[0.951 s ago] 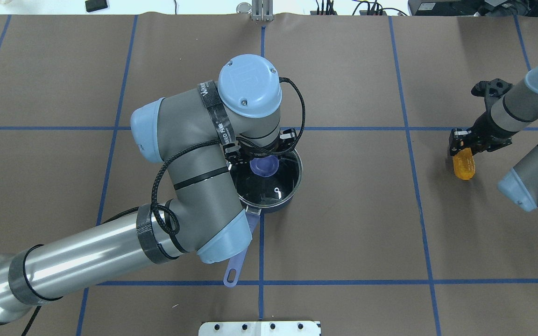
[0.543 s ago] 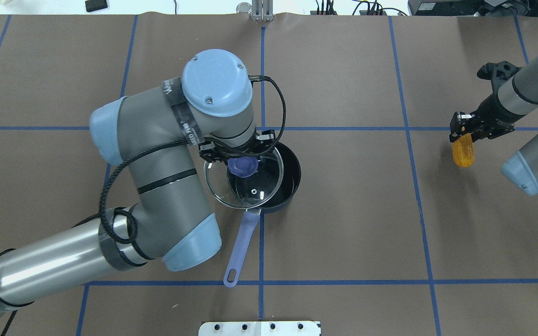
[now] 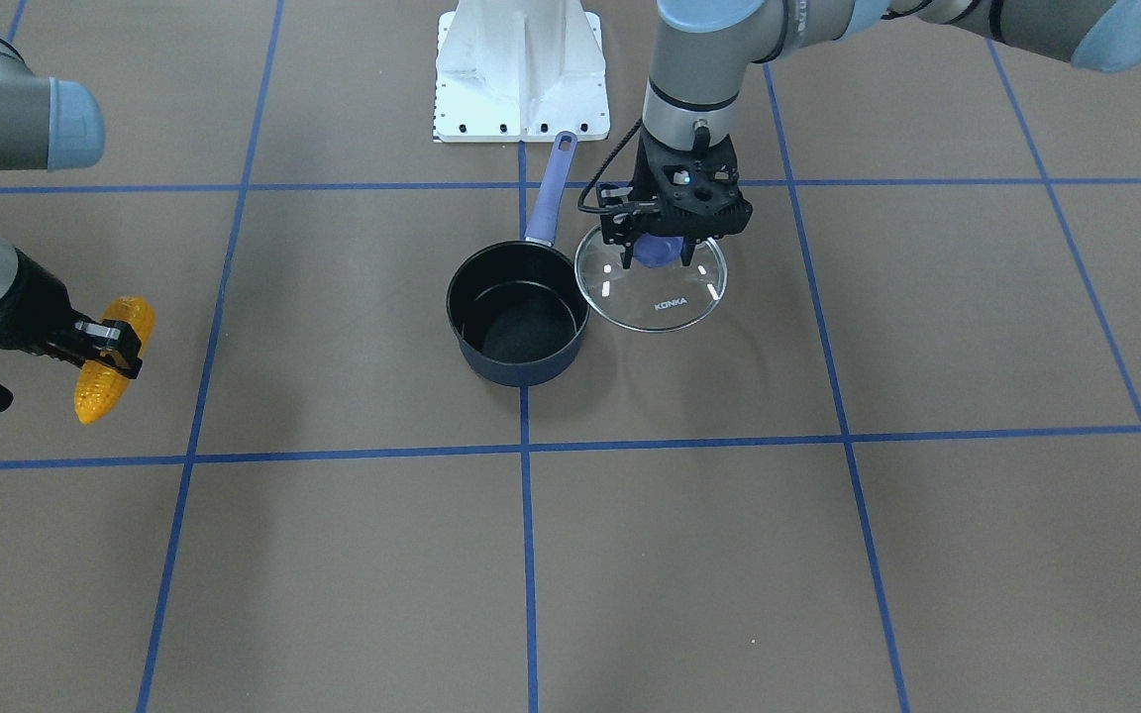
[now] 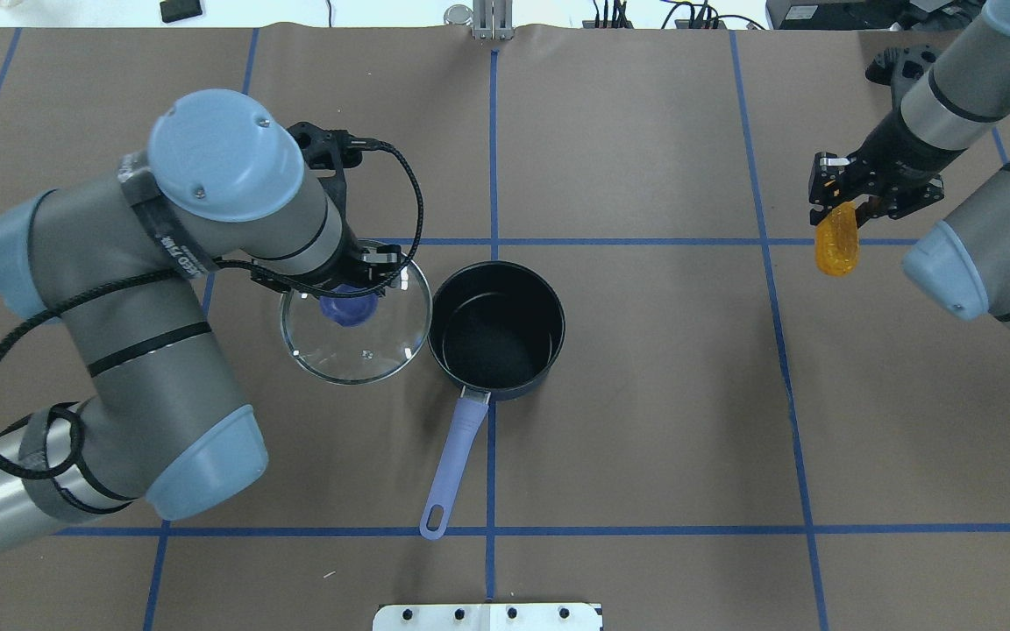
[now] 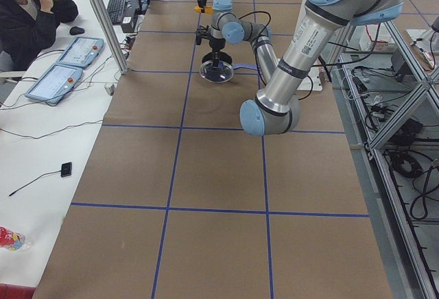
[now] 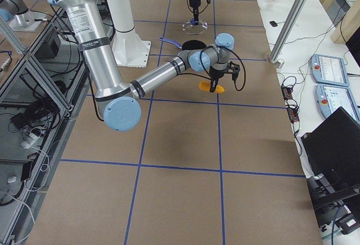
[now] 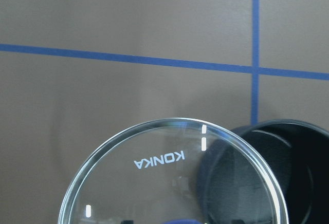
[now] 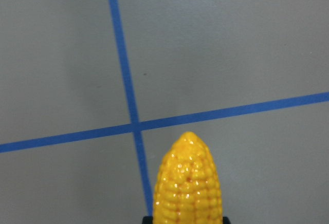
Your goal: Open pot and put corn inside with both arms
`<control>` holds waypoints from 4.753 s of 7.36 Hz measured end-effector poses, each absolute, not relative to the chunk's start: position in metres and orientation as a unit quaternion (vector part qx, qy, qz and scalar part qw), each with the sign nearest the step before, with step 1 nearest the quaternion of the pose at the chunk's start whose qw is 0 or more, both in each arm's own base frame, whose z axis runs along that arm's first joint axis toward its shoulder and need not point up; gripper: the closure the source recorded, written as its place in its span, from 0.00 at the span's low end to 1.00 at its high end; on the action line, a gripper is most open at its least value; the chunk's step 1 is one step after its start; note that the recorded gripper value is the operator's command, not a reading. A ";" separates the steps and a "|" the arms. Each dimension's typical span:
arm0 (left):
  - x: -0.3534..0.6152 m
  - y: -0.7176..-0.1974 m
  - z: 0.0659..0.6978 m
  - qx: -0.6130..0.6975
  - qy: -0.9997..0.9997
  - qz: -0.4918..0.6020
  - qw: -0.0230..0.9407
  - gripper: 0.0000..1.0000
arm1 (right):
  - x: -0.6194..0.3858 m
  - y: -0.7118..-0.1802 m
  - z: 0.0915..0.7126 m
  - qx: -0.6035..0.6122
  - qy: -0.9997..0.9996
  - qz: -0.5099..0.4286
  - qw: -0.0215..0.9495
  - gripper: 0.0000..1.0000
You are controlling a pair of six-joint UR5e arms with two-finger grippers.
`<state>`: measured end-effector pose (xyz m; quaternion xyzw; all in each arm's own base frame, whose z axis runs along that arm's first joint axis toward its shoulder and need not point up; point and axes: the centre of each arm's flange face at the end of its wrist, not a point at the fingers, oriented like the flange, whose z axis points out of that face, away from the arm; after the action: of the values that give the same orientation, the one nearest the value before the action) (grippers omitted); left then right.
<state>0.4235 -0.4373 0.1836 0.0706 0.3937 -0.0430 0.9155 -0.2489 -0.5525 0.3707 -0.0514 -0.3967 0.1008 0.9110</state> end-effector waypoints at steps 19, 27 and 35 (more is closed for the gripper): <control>0.203 -0.457 0.563 0.096 0.373 0.109 0.916 0.37 | -0.504 -0.407 0.142 -0.045 -0.364 0.159 0.917 0.61; 0.209 -0.459 0.570 0.092 0.365 0.112 0.920 0.10 | -0.514 -0.401 0.143 -0.041 -0.360 0.157 0.919 0.61; 0.135 -0.461 0.493 0.098 0.444 0.095 0.886 0.02 | -0.565 -0.427 0.146 -0.031 -0.356 0.166 0.919 0.61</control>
<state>0.1347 -0.4612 0.4926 0.0979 0.4441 0.0948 0.8855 -0.5647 -0.4266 0.1459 -0.0308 -0.3561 0.1663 0.9190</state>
